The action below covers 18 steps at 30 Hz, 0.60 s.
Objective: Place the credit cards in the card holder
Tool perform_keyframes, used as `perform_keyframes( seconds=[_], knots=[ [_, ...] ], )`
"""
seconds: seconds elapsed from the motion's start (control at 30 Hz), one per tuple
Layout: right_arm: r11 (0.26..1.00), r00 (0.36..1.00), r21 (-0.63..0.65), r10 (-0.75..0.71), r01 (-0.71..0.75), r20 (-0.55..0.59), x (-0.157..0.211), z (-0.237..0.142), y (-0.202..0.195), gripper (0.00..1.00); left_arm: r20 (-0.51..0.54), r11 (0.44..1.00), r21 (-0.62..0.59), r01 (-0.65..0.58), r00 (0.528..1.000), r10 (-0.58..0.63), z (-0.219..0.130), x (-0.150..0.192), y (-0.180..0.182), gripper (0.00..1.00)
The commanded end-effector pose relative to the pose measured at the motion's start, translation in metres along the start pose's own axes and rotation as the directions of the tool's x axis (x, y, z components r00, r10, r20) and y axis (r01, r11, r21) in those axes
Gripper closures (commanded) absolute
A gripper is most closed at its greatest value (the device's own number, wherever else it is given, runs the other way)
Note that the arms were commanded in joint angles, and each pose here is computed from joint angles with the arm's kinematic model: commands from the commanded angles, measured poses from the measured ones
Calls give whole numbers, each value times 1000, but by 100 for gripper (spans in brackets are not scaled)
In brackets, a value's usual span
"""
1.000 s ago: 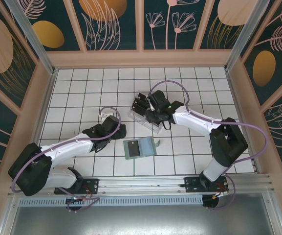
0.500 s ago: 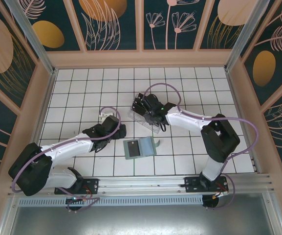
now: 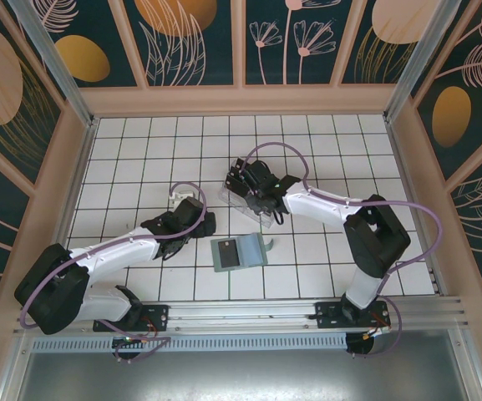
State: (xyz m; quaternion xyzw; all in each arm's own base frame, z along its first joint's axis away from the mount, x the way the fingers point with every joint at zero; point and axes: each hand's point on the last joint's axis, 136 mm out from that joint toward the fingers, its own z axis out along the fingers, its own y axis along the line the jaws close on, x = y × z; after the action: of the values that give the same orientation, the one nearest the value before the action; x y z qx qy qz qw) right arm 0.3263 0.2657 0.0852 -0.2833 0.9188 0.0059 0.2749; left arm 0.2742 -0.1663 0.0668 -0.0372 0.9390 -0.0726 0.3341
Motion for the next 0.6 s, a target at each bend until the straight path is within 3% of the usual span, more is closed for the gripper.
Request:
perform_keyframes(
  seconds=[0.0,0.57],
  knots=[
    [999,999,-47,-29,27,-30,6,-1,12,77,19,1000,15,-1,1000,0,-3,-8,-3,1],
    [998,998,-34,-54,56,34,-14,-19,3,95,16,1000,16,-12,1000,12,-5,-8,-4,1]
  ],
)
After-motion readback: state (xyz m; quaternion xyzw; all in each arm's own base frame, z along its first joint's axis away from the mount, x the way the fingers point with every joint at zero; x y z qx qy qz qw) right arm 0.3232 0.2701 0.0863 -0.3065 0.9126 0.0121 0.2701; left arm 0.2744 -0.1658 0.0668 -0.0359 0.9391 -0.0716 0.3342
